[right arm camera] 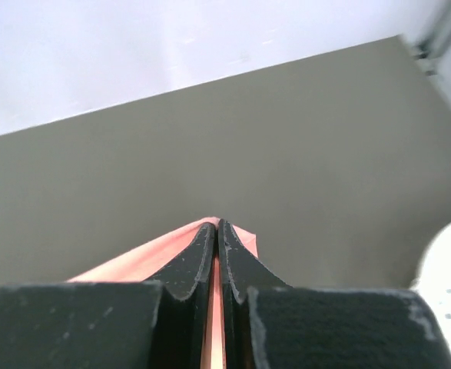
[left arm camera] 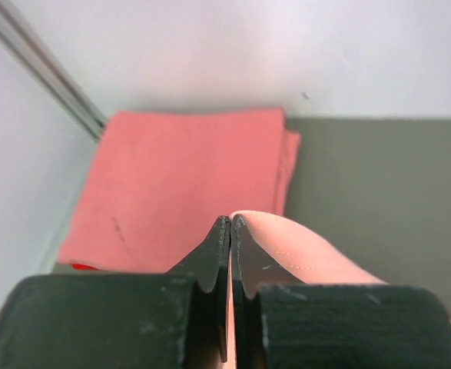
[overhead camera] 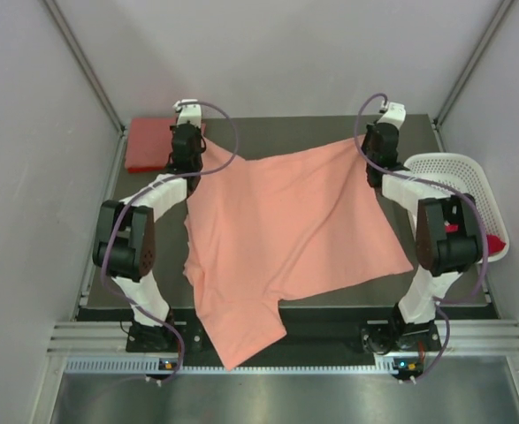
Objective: Fold and stack the t-shirts
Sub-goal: Flatten the tshirt out
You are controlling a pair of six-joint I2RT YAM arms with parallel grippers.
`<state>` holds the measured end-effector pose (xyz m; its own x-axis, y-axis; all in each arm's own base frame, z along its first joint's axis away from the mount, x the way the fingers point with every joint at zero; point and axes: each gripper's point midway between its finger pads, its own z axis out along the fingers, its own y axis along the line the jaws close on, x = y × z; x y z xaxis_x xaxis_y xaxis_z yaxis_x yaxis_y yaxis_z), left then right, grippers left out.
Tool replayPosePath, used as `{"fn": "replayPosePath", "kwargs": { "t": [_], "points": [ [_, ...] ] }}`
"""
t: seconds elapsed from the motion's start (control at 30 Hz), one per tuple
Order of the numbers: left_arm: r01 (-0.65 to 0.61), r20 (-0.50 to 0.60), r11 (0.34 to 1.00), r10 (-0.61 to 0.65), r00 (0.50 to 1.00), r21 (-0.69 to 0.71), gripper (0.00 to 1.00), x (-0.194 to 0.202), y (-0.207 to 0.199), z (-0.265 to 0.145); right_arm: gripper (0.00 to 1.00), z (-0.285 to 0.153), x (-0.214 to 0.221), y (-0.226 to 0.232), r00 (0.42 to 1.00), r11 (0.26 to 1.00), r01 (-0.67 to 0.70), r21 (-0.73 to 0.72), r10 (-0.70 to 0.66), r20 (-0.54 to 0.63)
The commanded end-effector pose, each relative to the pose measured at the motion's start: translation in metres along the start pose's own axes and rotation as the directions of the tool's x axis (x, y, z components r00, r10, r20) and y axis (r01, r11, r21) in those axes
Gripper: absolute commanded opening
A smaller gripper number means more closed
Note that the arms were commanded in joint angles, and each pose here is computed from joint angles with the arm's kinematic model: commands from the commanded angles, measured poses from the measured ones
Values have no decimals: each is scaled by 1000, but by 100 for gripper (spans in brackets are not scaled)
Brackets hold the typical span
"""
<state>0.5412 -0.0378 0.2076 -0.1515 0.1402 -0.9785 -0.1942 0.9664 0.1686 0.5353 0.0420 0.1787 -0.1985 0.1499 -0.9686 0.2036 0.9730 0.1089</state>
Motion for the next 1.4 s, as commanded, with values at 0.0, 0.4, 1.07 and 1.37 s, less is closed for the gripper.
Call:
{"fn": "replayPosePath", "kwargs": {
  "t": [0.0, 0.4, 1.07, 1.37],
  "points": [
    [28, 76, 989, -18, 997, -145, 0, -51, 26, -2, 0, 12, -27, -26, 998, 996, 25, 85, -30, 55],
    [-126, 120, 960, 160, 980, -249, 0, -85, -14, -38, 0, 19, -15, -26, 1000, 999, 9, 38, -9, 20],
    [-177, 20, 984, 178, 984, -25, 0, -53, -72, 29, 0, 61, -8, -46, 998, 996, -14, 89, 19, -58],
    [-208, -24, 978, 207, 978, -16, 0, -70, -63, 22, 0, 66, -2, -31, 984, 999, -17, 46, 25, -175]
  ]
}}
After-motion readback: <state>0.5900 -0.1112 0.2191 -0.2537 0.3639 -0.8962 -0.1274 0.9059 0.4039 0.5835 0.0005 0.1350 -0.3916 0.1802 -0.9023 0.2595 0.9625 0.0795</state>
